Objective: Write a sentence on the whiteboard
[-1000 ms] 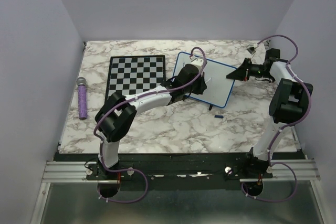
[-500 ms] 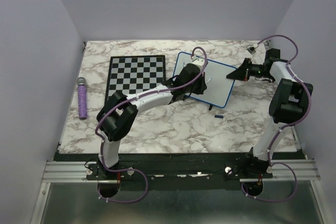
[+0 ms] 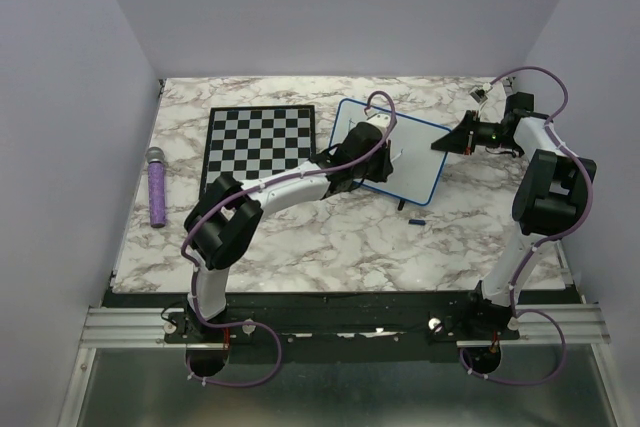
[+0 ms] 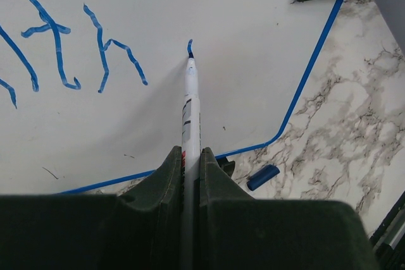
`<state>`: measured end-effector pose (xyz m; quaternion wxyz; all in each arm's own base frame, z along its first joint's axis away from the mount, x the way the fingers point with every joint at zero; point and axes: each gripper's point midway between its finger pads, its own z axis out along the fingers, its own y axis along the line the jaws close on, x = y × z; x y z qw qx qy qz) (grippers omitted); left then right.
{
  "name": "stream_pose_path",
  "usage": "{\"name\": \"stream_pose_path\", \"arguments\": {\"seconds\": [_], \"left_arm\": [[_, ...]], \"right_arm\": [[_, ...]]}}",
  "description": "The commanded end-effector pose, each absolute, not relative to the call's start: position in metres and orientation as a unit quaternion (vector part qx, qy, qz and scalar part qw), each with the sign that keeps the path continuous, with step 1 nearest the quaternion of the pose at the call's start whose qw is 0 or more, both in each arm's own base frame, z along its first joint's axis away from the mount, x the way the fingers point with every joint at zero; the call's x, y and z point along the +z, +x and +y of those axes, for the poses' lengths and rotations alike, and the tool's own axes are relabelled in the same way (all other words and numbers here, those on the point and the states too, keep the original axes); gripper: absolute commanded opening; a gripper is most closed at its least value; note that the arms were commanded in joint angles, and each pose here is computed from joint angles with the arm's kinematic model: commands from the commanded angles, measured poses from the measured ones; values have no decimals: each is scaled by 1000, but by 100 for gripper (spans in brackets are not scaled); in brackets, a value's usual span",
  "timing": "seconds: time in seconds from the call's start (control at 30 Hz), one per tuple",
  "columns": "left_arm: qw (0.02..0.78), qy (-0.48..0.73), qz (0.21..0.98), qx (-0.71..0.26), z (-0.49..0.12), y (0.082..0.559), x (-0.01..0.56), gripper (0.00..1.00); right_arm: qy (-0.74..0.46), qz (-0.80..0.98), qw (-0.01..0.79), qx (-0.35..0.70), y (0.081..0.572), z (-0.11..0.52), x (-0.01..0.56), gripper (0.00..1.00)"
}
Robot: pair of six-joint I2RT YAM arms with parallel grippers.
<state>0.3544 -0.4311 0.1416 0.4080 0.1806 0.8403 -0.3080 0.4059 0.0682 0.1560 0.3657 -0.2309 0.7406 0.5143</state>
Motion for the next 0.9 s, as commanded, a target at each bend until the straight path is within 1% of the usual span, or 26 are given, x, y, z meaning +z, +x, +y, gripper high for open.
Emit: {"name": "stream_pose_path", "arguments": {"seconds": [0.0, 0.2, 0.6, 0.87], "left_arm": [[392, 189, 852, -293, -425, 342, 132, 0], [389, 187, 854, -292, -423, 340, 130, 0], [423, 185, 832, -308, -429, 348, 168, 0], [420, 187, 835, -302, -435, 355, 165, 0]], "right_arm": [[-267, 741, 392, 475, 414, 65, 163, 1], [-268, 740, 392, 476, 414, 66, 164, 1], [-268, 741, 392, 475, 414, 66, 163, 1], [-268, 741, 392, 475, 414, 66, 163, 0]]}}
